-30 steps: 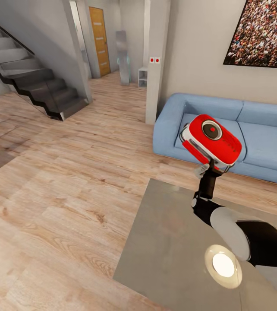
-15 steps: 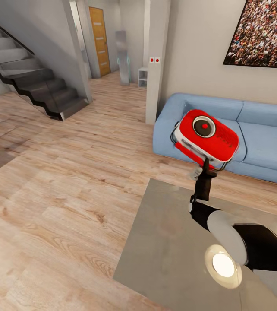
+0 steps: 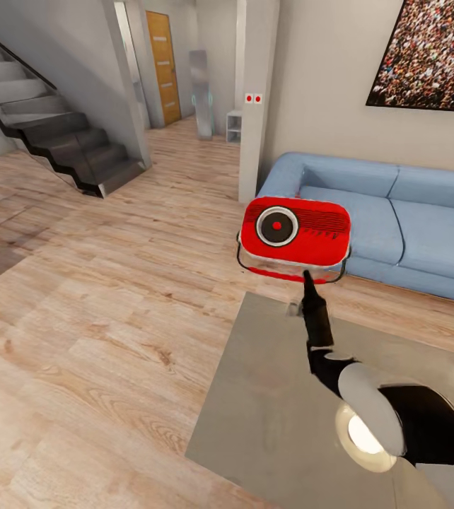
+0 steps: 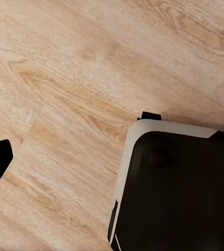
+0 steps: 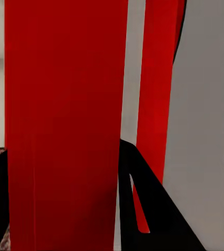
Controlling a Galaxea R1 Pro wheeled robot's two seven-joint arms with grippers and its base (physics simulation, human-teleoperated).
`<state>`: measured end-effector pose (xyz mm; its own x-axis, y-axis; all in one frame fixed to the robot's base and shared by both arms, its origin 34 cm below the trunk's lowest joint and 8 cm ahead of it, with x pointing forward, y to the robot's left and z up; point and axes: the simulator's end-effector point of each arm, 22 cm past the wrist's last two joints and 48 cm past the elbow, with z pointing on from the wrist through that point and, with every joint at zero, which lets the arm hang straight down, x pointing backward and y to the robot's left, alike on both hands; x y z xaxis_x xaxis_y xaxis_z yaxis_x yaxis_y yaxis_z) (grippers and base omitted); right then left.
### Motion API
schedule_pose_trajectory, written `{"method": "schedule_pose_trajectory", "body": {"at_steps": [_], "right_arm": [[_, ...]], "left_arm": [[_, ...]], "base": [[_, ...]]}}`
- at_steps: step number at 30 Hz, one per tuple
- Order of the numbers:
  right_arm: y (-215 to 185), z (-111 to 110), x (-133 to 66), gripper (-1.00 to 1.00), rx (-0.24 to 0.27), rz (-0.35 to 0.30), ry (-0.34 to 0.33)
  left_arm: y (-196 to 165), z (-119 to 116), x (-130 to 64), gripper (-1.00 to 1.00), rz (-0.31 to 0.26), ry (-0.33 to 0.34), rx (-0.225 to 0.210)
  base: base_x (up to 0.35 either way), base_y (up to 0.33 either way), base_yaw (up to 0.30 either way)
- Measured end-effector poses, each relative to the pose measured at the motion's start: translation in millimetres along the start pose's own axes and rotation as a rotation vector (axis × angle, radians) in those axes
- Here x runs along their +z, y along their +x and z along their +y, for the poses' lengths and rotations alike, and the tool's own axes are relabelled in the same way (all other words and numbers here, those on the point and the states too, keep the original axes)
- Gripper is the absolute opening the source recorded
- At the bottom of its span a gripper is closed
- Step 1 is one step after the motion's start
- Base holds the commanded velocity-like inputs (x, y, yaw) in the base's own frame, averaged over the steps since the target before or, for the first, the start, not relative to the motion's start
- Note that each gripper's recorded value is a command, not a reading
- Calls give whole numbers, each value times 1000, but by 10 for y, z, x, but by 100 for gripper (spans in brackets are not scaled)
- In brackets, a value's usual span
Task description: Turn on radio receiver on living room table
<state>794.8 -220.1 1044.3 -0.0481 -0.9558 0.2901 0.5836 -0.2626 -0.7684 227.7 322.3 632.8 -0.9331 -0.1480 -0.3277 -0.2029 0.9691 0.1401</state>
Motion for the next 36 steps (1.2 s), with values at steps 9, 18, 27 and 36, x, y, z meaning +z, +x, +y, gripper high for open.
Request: {"method": "schedule_pose_trajectory", "body": {"at_steps": [9, 18, 27, 36], "right_arm": [[-440, 98, -629, -100, -95, -171, -50], [-724, 77, -932, -100, -218, -295, -30], [-784, 103, -1135, -100, -238, -320, -50], [-770, 105, -1140, -100, -239, -318, -50]], "left_arm": [[0, -4, -1, 100, 0, 1, 0], [0, -4, -1, 100, 0, 1, 0], [0, -4, -1, 100, 0, 1, 0], [-1, 16, 4, 100, 2, 4, 4]], "base": [[0, 0, 0], [0, 0, 0], [0, 0, 0], [0, 0, 0]]}}
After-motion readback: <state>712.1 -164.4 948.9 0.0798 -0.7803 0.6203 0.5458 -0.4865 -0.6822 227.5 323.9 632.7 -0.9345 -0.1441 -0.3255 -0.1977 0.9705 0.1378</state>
